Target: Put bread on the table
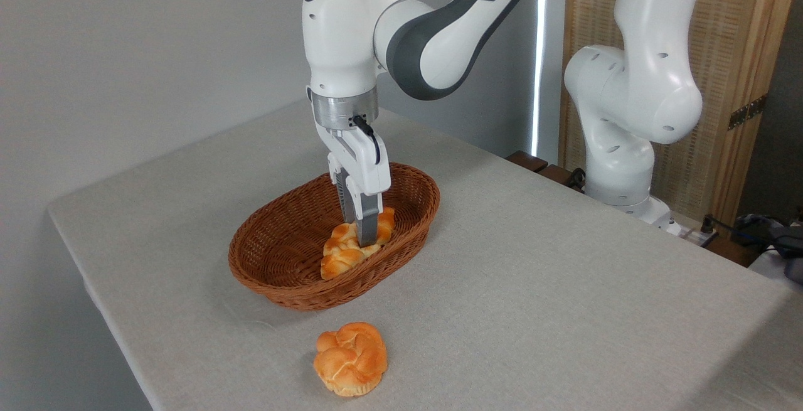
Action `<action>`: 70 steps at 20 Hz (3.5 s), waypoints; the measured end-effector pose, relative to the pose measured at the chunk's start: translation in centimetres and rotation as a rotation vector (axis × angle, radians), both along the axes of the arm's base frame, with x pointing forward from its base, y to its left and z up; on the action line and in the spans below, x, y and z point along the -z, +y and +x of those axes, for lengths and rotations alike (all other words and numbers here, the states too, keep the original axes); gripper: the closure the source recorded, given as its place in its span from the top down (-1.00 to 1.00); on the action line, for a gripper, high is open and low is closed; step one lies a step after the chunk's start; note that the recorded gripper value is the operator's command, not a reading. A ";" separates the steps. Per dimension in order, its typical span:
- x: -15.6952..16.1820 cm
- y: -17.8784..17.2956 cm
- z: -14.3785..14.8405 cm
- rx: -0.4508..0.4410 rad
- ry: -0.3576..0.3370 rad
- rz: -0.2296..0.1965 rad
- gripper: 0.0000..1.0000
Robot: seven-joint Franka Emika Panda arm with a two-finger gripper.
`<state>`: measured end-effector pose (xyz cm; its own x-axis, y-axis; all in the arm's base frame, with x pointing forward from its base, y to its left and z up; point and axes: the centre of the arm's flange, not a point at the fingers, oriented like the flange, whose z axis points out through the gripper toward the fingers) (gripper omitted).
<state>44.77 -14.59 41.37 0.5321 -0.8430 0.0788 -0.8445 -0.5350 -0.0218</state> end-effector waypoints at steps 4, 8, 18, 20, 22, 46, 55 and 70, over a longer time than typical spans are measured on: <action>0.0 0.0 0.0 0.000 0.000 0.000 -0.31; -0.1 0.0 0.0 0.017 -0.002 0.001 -0.31; -4.3 0.7 1.5 0.031 0.019 0.000 -0.31; -6.4 1.9 2.0 0.028 0.062 0.003 -0.31; -8.4 3.3 2.4 0.033 0.092 0.002 -0.31; -11.0 17.1 2.0 0.350 0.226 0.080 0.32; -10.5 17.7 1.9 0.471 0.241 0.130 0.58; -10.4 22.0 2.0 0.529 0.209 0.101 1.00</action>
<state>46.79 7.36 51.74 0.0314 -0.9965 -0.0775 -0.9885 -0.0425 0.1452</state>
